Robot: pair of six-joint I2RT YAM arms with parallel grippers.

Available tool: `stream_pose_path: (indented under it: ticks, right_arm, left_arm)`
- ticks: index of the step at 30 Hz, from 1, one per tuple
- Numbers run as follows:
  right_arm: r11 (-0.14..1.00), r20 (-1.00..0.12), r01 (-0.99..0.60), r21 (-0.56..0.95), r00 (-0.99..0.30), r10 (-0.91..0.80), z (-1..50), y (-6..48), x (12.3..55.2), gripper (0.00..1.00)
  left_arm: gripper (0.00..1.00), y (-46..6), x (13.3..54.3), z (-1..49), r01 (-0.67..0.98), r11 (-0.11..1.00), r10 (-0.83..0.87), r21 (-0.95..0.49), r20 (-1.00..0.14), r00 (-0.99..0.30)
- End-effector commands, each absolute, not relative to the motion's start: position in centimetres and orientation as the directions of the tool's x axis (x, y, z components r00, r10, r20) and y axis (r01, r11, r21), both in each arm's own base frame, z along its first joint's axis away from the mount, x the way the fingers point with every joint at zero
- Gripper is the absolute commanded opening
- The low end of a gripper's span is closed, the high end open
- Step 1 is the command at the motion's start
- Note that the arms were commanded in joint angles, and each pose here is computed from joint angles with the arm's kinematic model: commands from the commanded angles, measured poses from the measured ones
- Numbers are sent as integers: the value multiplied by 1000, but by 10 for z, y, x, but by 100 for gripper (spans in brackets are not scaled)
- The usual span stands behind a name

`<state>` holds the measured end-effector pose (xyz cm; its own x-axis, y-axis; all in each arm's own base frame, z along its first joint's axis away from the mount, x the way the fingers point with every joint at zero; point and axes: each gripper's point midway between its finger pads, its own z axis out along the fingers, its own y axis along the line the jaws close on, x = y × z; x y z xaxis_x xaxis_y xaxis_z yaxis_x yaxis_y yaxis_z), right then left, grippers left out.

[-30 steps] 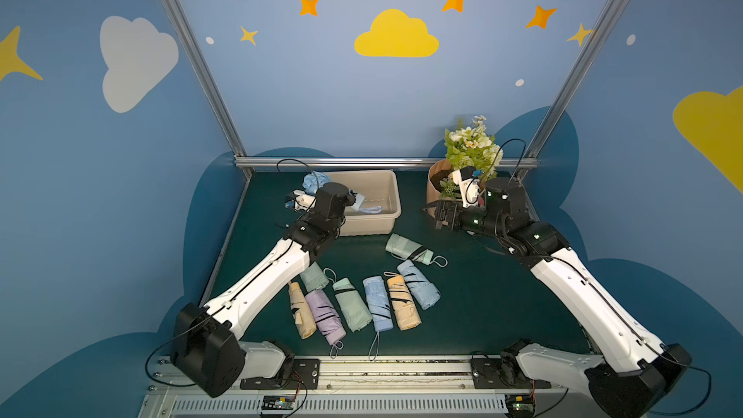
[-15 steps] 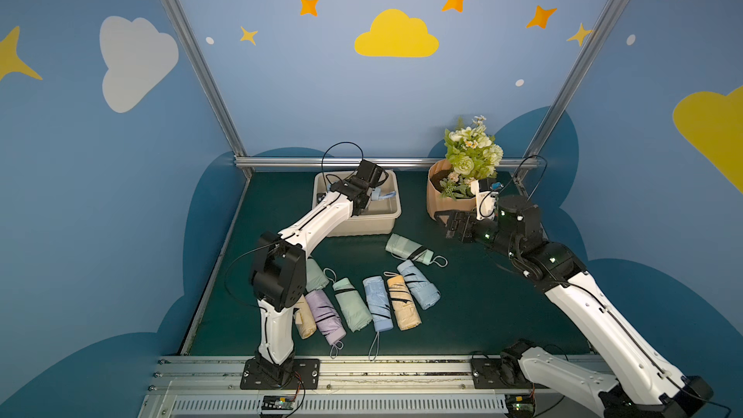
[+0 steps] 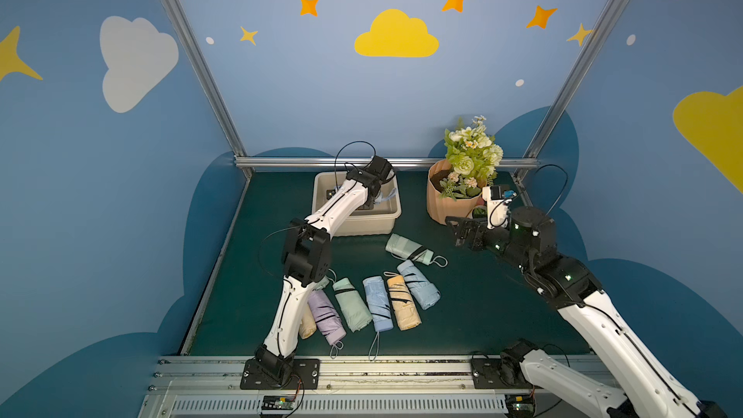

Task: Put the umbrella into the storage box
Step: Place the umbrella in the storage box, then pick up the umbrella from the center of the board.

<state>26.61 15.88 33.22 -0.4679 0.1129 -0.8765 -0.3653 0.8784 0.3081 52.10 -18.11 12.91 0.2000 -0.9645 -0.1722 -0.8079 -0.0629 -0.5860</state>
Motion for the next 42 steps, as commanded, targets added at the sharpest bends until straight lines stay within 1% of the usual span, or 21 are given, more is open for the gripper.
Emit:
stream_pose_path:
  ticks: [1, 4, 8, 11, 12, 14, 16, 18, 20, 23, 26, 27, 30, 33, 36, 39, 42]
  right_arm:
    - [910, -887, -322, 262, -453, 95, 327, 144, 262, 98]
    - [919, -880, -294, 261, -465, 101, 322, 138, 259, 98]
    - [931, -876, -253, 263, -467, 121, 320, 131, 260, 98]
    - [932, -875, -249, 264, -468, 123, 321, 132, 262, 98]
    - [931, -872, -253, 265, -476, 119, 319, 133, 263, 98]
    - [925, -861, -268, 271, -497, 109, 315, 139, 264, 98]
    - [916, -844, -280, 286, -526, 102, 310, 145, 264, 98]
    - [903, -826, -302, 305, -556, 93, 303, 154, 265, 98]
    - [891, -807, -318, 325, -584, 86, 297, 163, 265, 98]
    - [880, -776, -337, 334, -628, 54, 287, 176, 265, 98]
    - [872, -738, -359, 333, -675, 3, 272, 190, 260, 98]
    - [870, -724, -366, 330, -690, -16, 266, 194, 257, 98]
    - [865, -662, -390, 317, -744, -93, 240, 203, 245, 98]
    - [861, -589, -415, 294, -788, -179, 208, 206, 233, 98]
    - [843, -521, -470, 260, -804, -288, 186, 206, 223, 98]
    - [805, -478, -540, 247, -790, -383, 174, 210, 215, 98]
    - [771, -428, -582, 259, -785, -449, 157, 215, 208, 98]
  left_arm:
    - [43, -172, 519, 134, -790, -134, -944, -598, -166, 286]
    - [55, -173, 521, 128, -796, -133, -945, -591, -165, 281]
    - [78, -173, 526, 136, -778, -138, -947, -613, -148, 285]
    - [88, -171, 528, 153, -753, -128, -948, -645, -142, 284]
    - [90, -171, 529, 160, -743, -128, -950, -657, -135, 282]
    - [92, -170, 533, 179, -713, -89, -957, -695, -139, 255]
    - [92, -169, 538, 204, -666, -23, -966, -745, -154, 206]
    - [91, -168, 544, 233, -603, 97, -969, -791, -213, 122]
    - [91, -167, 547, 265, -533, 297, -940, -792, -341, -17]
    - [91, -155, 534, 301, -450, 527, -836, -721, -535, -121]
    - [90, -146, 517, 327, -332, 693, -711, -640, -682, -171]
    - [90, -143, 511, 334, -298, 743, -662, -600, -726, -189]
    - [90, -142, 491, 345, -194, 891, -451, -411, -851, -269]
    - [90, -145, 470, 342, -69, 969, -247, -238, -907, -340]
    - [91, -143, 448, 332, 13, 992, -109, -124, -916, -386]
    - [92, -134, 429, 322, 28, 997, -51, -68, -910, -412]
    - [93, -122, 414, 319, 10, 997, -68, -79, -913, -402]
